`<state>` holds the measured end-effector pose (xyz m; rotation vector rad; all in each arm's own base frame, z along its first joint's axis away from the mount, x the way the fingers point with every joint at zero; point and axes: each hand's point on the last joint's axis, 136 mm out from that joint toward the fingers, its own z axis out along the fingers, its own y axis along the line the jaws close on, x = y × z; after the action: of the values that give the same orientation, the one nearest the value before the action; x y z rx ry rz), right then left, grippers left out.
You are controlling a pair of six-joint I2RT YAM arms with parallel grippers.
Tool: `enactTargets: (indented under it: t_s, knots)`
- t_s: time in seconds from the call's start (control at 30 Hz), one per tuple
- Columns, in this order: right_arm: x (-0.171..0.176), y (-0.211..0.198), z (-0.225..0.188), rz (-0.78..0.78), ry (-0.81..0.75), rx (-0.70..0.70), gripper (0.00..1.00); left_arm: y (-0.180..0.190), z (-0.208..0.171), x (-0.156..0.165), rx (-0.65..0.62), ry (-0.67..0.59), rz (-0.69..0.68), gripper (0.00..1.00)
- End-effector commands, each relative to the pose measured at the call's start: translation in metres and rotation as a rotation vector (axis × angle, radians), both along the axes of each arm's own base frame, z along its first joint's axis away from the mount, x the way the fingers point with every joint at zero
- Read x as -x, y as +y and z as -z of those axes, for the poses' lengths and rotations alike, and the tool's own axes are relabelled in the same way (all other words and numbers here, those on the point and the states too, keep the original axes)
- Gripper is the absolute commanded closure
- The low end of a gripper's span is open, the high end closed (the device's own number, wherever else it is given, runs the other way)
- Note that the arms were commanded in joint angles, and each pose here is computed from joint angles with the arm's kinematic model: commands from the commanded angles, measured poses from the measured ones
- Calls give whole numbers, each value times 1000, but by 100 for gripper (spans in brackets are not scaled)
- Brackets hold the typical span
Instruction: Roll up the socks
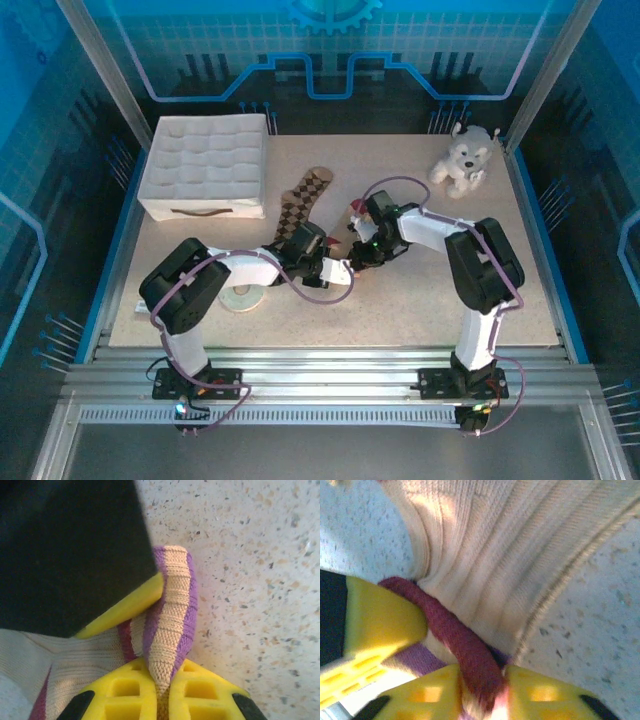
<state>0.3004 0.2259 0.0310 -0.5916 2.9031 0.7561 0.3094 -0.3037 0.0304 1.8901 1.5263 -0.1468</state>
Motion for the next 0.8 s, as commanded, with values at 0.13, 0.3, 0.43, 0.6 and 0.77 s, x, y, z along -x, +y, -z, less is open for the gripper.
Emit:
enactTargets:
  t_s: [0.13, 0.3, 0.43, 0.6, 0.77]
  knots:
    - [-9, -7, -41, 12, -247, -95, 62, 11, 7, 52, -71, 288, -27, 100]
    - [-4, -10, -71, -41, -483, -168, 61, 16, 0, 57, -105, 428, 16, 100]
    - [8, -12, -93, -94, -731, -245, 59, 15, -6, 54, -97, 479, 9, 100]
    - [35, -7, -100, -205, -1025, -311, 48, 15, -8, 51, -88, 487, 4, 100]
    - [47, 6, -87, -291, -1045, -300, 46, 17, -12, 49, -68, 493, 1, 100]
